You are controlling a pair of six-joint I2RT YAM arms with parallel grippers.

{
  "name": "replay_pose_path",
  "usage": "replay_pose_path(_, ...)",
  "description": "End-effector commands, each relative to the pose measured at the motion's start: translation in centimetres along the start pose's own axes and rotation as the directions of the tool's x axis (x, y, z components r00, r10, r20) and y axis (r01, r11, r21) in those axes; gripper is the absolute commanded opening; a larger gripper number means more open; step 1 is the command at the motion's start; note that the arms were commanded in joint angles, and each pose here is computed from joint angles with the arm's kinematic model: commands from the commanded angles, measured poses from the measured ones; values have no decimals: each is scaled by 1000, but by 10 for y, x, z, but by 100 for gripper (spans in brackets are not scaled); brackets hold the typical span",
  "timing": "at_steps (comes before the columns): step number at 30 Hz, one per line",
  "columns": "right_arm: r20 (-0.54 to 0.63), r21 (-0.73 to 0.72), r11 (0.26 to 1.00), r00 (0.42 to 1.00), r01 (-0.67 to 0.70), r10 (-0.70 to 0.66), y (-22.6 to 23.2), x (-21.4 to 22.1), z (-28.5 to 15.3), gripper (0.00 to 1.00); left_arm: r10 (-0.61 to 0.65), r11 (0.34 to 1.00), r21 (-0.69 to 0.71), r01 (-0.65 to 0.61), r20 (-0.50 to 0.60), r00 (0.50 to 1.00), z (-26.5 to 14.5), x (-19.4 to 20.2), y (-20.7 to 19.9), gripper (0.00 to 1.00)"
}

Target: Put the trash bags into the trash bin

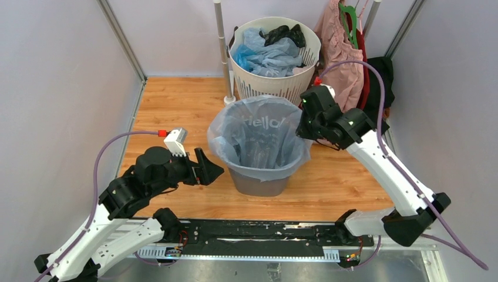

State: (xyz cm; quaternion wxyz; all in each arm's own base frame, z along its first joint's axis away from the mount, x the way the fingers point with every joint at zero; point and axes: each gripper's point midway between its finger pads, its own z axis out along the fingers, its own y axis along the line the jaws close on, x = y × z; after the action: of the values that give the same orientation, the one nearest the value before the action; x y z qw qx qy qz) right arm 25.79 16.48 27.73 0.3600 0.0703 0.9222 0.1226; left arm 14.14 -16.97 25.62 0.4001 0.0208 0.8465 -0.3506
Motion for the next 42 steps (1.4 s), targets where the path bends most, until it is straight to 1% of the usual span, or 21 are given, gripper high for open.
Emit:
replay_pose_path(1, -49, -79, 997, 999, -17, 13, 38, 6, 5, 19, 27, 1000, -6, -27, -20, 999, -4, 1, -1, 100)
replay_pose_path(3, -20, -81, 997, 1000, -19, 17, 33, 2, -5, 31, 27, 1000, -4, -27, -20, 999, -4, 0, -2, 100)
replay_pose_path(4, 6, -79, 997, 1000, -20, 21, 29, -2, -12, 41, 25, 1000, -3, -25, -18, 1000, -5, -1, -2, 100)
replay_pose_path(5, 34, -78, 997, 999, -22, 25, 23, -6, -19, 47, 25, 1000, -3, -25, -18, 1000, -5, -1, -2, 100)
replay_pose_path(6, 64, -79, 997, 997, -25, 30, 18, -10, -27, 61, 25, 1000, -2, -25, -18, 1000, -5, -1, -3, 100)
replay_pose_path(9, 125, -86, 996, 991, -34, 45, 6, -21, -54, 75, 28, 1000, -5, -28, -20, 999, -4, -1, -2, 100)
replay_pose_path(11, 145, -93, 995, 988, -35, 49, 1, -24, -68, 77, 31, 999, -9, -31, -21, 999, -4, -2, -3, 100)
replay_pose_path(14, 179, -101, 994, 982, -43, 61, -8, -28, -85, 78, 37, 999, -14, -38, -26, 999, -3, -3, -3, 100)
replay_pose_path(15, 188, -98, 994, 980, -48, 66, -13, -29, -89, 77, 39, 999, -15, -39, -26, 999, -3, -4, -3, 100)
replay_pose_path(19, 144, -50, 995, 985, -90, 97, -34, -19, -74, 63, 42, 999, -20, -43, -25, 999, -3, -6, -4, 100)
replay_pose_path(22, 98, -58, 993, 989, -107, 112, -37, -15, -58, 56, 45, 999, -25, -45, -26, 999, -4, -7, -4, 100)
replay_pose_path(25, 67, -70, 991, 991, -115, 119, -35, -14, -45, 40, 46, 998, -31, -46, -26, 999, -5, -8, -4, 100)
replay_pose_path(27, 50, -95, 988, 990, -124, 129, -30, -15, -36, 34, 46, 998, -33, -47, -26, 999, -5, -8, -4, 100)
replay_pose_path(29, 35, -128, 983, 990, -131, 136, -23, -15, -31, 33, 46, 998, -35, -47, -26, 999, -5, -8, -3, 100)
replay_pose_path(33, -15, -201, 970, 991, -137, 136, -4, -13, -23, 40, 44, 998, -39, -46, -28, 999, -4, -8, -3, 100)
replay_pose_path(42, -74, -238, 958, 986, -160, 147, 6, -2, -9, 46, 44, 998, -46, -45, -28, 999, -3, -8, -1, 100)
